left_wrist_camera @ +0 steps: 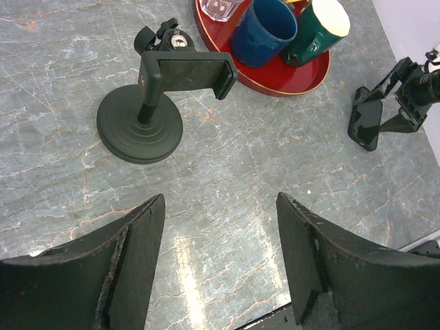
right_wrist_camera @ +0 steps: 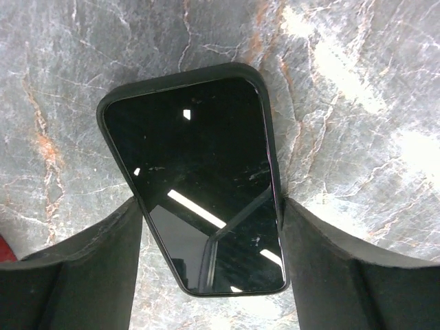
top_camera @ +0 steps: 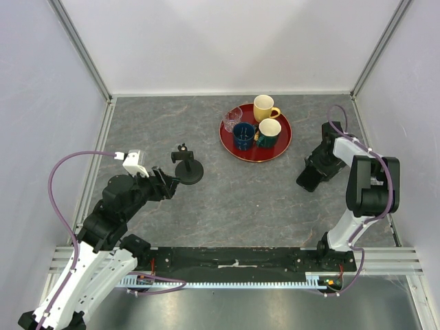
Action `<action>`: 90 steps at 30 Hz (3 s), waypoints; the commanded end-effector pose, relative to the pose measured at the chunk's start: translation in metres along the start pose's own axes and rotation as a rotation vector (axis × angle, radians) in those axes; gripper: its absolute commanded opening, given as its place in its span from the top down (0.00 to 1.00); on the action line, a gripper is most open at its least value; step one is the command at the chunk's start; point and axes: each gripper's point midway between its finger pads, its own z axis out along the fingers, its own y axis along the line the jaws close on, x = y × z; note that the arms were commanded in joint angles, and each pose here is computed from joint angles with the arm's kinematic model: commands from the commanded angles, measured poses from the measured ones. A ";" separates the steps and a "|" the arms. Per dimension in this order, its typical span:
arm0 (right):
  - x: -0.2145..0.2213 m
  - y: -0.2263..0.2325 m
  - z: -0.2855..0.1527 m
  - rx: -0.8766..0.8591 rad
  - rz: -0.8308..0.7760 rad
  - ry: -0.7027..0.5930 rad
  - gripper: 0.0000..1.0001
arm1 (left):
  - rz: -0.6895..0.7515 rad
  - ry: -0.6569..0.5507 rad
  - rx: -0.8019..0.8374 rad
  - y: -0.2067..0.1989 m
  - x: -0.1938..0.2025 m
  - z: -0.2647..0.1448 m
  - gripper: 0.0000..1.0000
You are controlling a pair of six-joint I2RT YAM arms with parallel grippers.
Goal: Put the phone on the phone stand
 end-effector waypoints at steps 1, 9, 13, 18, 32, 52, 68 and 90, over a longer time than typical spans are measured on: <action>0.013 -0.019 0.011 0.069 0.028 0.015 0.40 | 0.042 -0.024 0.031 -0.005 -0.006 0.002 0.28; 0.009 -0.011 -0.001 -0.026 -0.005 -0.028 1.00 | 0.042 -0.026 0.031 -0.005 -0.006 0.001 0.28; -0.002 0.003 -0.019 -0.142 -0.039 -0.102 0.93 | 0.044 -0.018 0.033 -0.005 -0.005 0.002 0.28; -0.021 0.001 -0.050 -0.183 -0.054 -0.221 0.53 | 0.042 -0.018 0.033 -0.005 -0.005 0.003 0.28; -0.010 0.008 -0.028 -0.011 -0.065 0.010 0.02 | 0.043 -0.024 0.035 -0.006 -0.006 0.001 0.28; 0.018 0.009 0.003 -0.005 -0.020 0.066 0.02 | 0.045 -0.033 0.041 -0.006 -0.007 0.000 0.28; 0.044 0.008 0.022 0.072 0.090 0.132 0.07 | 0.046 -0.026 0.038 -0.006 -0.006 0.002 0.28; 0.044 0.016 0.021 -0.055 0.025 0.073 1.00 | 0.046 -0.019 0.033 -0.005 -0.006 0.003 0.28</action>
